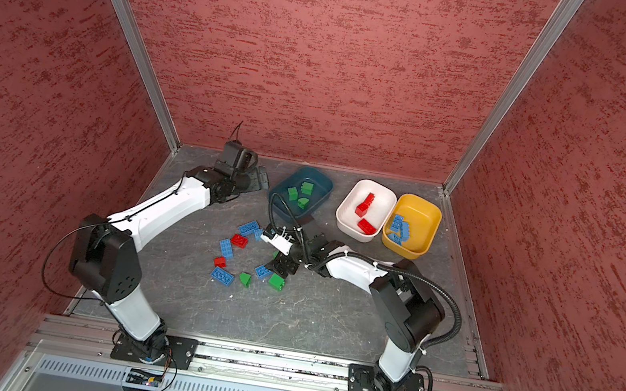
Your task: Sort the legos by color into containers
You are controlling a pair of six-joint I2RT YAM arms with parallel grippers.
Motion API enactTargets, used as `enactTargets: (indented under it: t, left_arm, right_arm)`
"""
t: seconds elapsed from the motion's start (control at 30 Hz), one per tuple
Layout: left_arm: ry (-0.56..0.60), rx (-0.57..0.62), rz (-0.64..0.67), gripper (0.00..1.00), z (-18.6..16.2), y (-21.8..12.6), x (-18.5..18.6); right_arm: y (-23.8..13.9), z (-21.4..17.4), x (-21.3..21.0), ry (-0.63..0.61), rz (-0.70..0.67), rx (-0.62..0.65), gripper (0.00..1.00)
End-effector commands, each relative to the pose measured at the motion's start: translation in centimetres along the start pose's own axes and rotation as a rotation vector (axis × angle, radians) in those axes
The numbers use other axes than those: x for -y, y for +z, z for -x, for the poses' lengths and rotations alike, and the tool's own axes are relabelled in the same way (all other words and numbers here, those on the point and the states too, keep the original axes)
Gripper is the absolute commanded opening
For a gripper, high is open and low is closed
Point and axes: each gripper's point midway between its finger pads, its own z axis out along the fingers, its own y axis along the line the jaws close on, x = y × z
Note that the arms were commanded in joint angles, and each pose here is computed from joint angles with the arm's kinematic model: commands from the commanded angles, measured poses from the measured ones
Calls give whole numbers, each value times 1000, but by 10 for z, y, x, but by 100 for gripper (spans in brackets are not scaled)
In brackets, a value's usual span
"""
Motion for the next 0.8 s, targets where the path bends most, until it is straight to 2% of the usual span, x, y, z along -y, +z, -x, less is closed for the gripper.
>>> enactTargets:
  t: [0.0,0.17,0.33,0.57,0.7,0.77]
  left_arm:
    - [-103,-7,31,99,-6,-5,-32]
    - [-168,-8,61,99,-15,-12,-64]
    - [-208,-22,84,99,-21,-10,-82]
    - [-214,-58,82,99,-31,-2,-82]
    - [-207,-80,73,100,-35,5,-75]
    - [-201,-89,70,99,-37,8,-71]
  right_arm:
    - [12,-6,-22,-182,102,-73,84]
    - [32,-14,-31,-261,147,-156,80]
    - [48,-31,-23,-309,107,-244,73]
    - [50,-37,-15,-296,62,-277,51]
    - [37,-24,-9,-274,9,-196,32]
    - [26,-13,-4,-250,-33,-133,29]
